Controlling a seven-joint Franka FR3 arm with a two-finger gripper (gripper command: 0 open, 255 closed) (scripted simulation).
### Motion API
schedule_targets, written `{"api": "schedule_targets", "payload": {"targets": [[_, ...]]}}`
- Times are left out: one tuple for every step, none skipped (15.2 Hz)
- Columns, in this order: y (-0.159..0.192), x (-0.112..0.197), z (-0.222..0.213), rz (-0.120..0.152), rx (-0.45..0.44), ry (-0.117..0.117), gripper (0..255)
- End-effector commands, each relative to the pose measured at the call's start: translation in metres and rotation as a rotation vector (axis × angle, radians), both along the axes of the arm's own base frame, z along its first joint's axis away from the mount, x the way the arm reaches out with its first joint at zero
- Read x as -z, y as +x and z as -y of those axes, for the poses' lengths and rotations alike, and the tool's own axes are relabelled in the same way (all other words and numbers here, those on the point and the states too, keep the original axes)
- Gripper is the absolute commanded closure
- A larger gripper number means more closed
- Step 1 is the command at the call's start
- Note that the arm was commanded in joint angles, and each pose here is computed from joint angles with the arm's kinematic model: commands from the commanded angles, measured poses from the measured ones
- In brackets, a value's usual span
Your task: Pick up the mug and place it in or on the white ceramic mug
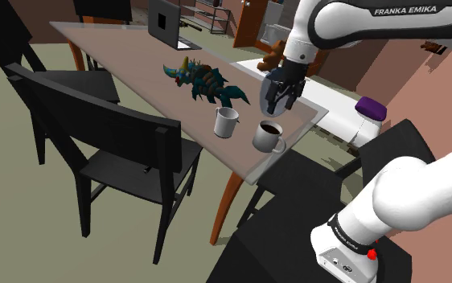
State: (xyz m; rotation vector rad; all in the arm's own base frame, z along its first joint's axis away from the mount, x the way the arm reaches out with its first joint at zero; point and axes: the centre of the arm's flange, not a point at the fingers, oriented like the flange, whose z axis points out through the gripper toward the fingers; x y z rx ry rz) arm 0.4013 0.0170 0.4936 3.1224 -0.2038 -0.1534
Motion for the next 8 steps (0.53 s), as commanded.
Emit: {"api": "schedule_targets", "payload": {"targets": [[0.023, 0.012, -0.008, 0.004, 0.001, -0.005, 0], [0.034, 0.019, -0.012, 0.006, 0.001, -0.008, 0], [0.044, 0.025, -0.017, 0.007, 0.001, -0.011, 0], [0.055, 0.031, -0.021, 0.009, 0.002, -0.014, 0], [0.066, 0.038, -0.025, 0.011, 0.002, -0.017, 0], [0.076, 0.044, -0.029, 0.012, 0.002, -0.020, 0], [0.087, 0.050, -0.033, 0.014, 0.003, -0.022, 0], [0.098, 0.056, -0.037, 0.015, 0.003, -0.025, 0]]}}
